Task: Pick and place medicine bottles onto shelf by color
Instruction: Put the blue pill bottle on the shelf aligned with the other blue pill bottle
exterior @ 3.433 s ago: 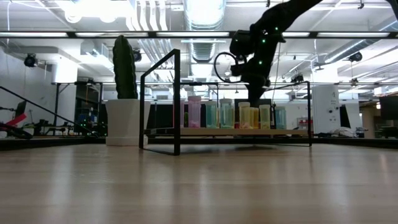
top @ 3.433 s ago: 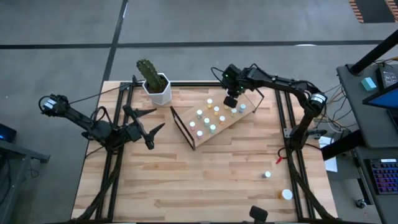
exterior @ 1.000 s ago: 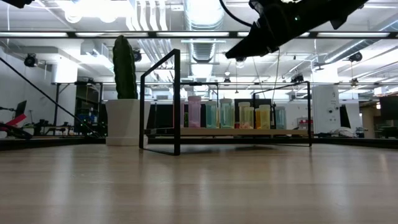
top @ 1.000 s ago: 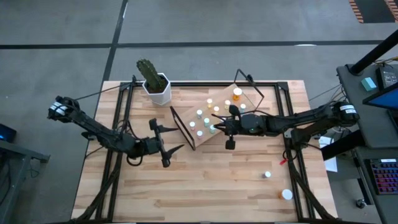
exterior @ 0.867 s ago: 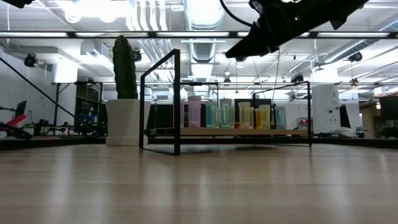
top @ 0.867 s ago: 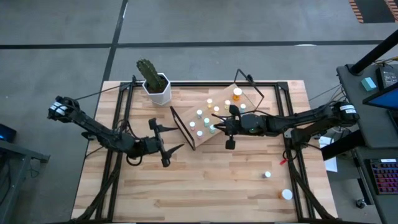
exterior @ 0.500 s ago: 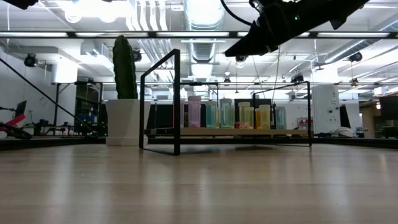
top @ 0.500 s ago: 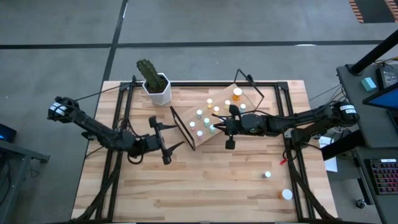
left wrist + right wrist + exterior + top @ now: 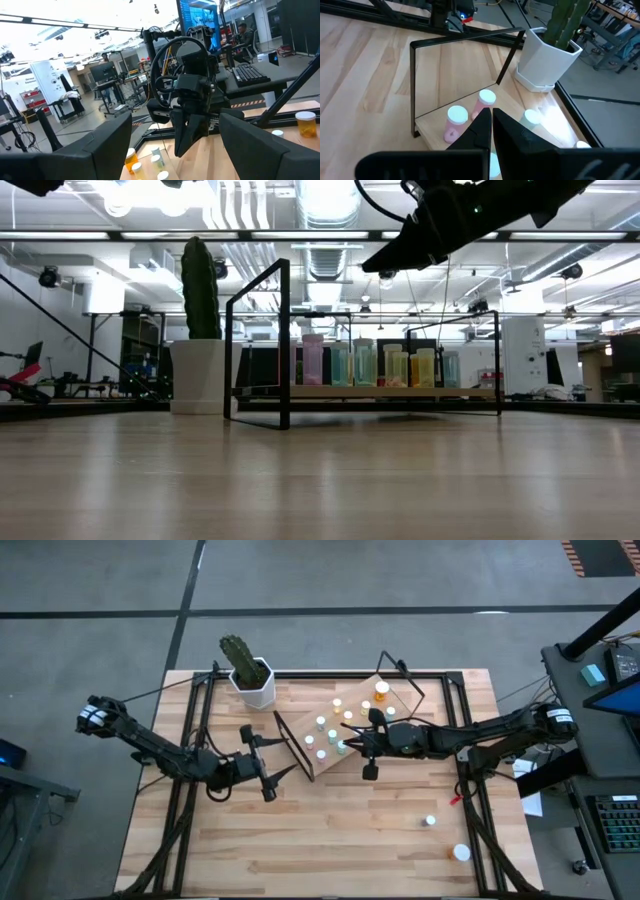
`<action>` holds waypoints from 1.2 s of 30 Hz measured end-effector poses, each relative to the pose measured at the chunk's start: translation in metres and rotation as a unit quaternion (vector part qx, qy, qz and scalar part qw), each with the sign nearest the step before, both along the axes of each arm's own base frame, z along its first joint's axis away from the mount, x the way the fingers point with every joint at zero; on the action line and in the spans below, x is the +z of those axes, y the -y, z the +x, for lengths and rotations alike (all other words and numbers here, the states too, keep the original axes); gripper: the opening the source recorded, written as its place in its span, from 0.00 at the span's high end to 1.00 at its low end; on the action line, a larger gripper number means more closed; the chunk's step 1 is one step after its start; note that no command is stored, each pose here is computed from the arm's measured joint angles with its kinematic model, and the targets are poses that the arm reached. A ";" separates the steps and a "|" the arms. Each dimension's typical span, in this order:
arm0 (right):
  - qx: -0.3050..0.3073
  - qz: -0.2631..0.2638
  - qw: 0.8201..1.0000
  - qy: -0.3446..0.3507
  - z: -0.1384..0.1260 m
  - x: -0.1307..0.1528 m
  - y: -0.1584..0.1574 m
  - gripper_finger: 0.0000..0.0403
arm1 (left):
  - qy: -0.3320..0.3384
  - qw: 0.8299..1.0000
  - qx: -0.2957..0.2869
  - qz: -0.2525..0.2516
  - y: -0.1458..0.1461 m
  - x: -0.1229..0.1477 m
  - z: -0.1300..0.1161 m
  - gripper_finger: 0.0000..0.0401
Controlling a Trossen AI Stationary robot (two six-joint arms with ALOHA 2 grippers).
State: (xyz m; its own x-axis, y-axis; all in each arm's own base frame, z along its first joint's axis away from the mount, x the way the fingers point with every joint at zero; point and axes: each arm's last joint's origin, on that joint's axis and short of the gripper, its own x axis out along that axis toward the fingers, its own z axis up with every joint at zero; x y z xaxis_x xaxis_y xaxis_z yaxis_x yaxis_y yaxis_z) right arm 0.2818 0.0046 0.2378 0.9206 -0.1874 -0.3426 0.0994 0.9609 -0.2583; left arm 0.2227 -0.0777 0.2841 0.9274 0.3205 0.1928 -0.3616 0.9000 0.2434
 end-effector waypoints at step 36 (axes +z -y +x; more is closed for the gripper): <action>-0.282 0.435 0.676 -0.524 -0.131 0.024 -0.099 0.98 | 0.011 1.000 -0.004 -0.027 0.000 -0.001 0.001 0.30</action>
State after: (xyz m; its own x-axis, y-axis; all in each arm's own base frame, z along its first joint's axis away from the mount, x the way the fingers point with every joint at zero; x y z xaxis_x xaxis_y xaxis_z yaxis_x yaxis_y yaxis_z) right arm 0.1509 0.1039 0.2621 -0.0464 0.2843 -0.9576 0.7141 0.6797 0.1672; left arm 0.2240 -0.0773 0.2832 0.9254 0.3245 0.1959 -0.3599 0.9143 0.1859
